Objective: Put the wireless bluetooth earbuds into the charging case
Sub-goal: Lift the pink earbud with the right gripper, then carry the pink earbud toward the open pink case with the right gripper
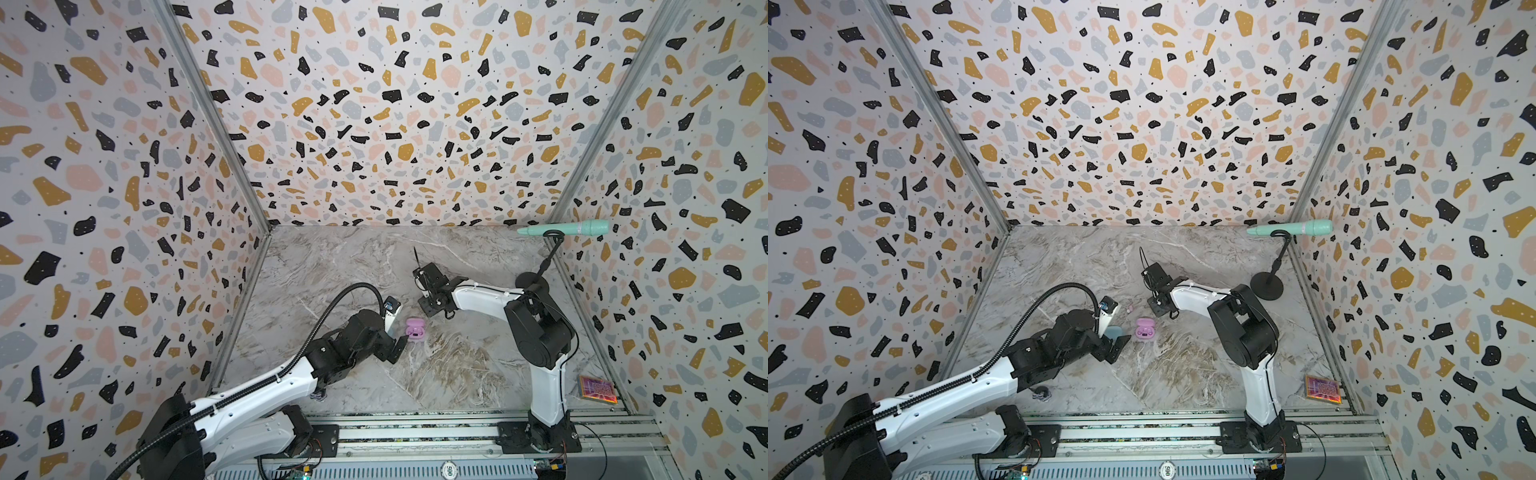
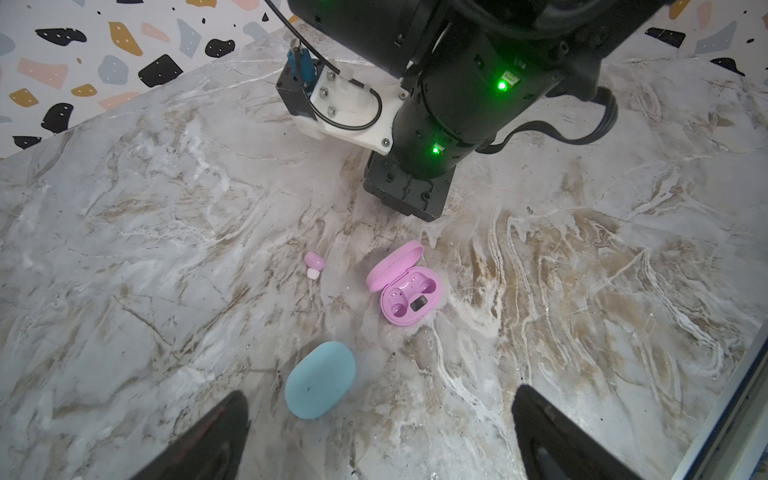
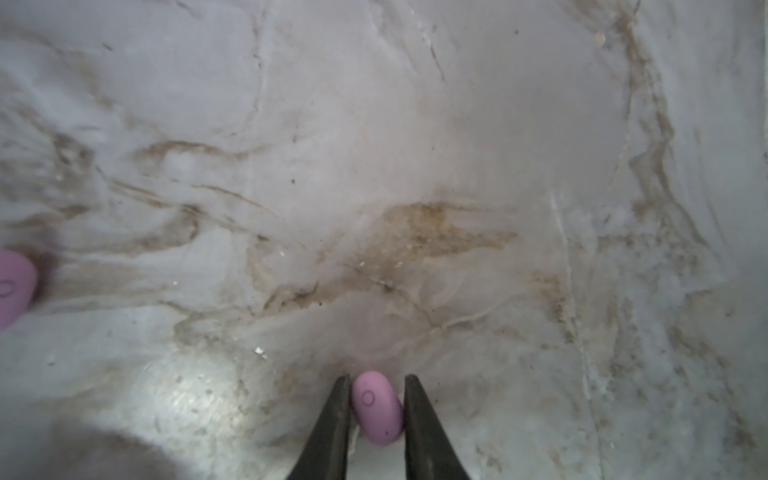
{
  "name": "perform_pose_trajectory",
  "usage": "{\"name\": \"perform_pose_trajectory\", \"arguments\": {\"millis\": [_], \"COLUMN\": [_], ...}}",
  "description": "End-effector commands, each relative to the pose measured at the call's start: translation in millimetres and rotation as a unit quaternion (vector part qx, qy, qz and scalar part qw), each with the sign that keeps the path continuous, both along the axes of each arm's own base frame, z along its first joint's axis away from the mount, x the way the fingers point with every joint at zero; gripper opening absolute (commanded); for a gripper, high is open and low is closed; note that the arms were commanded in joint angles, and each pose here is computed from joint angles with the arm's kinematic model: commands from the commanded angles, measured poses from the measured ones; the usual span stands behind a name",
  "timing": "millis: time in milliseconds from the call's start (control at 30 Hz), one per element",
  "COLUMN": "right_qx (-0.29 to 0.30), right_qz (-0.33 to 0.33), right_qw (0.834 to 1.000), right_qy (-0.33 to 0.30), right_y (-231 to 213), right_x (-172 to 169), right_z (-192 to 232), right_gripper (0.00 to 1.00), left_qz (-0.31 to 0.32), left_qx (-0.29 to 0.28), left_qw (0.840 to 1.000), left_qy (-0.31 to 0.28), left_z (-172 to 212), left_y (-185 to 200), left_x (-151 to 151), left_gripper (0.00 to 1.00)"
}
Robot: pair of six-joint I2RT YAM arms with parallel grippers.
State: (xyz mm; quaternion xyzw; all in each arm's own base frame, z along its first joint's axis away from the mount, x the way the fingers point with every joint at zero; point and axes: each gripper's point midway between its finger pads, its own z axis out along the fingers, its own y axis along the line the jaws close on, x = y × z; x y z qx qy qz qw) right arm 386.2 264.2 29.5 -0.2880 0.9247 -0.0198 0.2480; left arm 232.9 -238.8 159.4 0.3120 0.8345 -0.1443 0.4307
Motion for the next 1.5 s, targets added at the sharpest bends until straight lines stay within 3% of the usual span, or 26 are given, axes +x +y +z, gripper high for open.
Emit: {"name": "perform_pose_trajectory", "arguments": {"millis": [0, 833, 1467], "right_qx": [-0.005, 0.089, 0.155], "right_qz": [-0.007, -0.02, -0.013], "right_qw": [1.0, 0.996, 0.988], "right_qy": [0.004, 0.003, -0.003], "right_y": [-3, 0, 8], "right_x": [2, -13, -91], "right_z": [3, 49, 90], "right_gripper": [0.22, 0.16, 0.16], "left_qz": [-0.005, -0.004, 0.029], "left_qx": [-0.018, -0.022, -0.028], "left_qw": [1.0, 0.999, 0.998], "left_qy": [-0.017, -0.023, -0.055], "left_z": [21, 26, 48], "left_y": [-6, -5, 11], "left_x": [4, 4, 0], "left_gripper": [1.0, 1.0, 1.0]}}
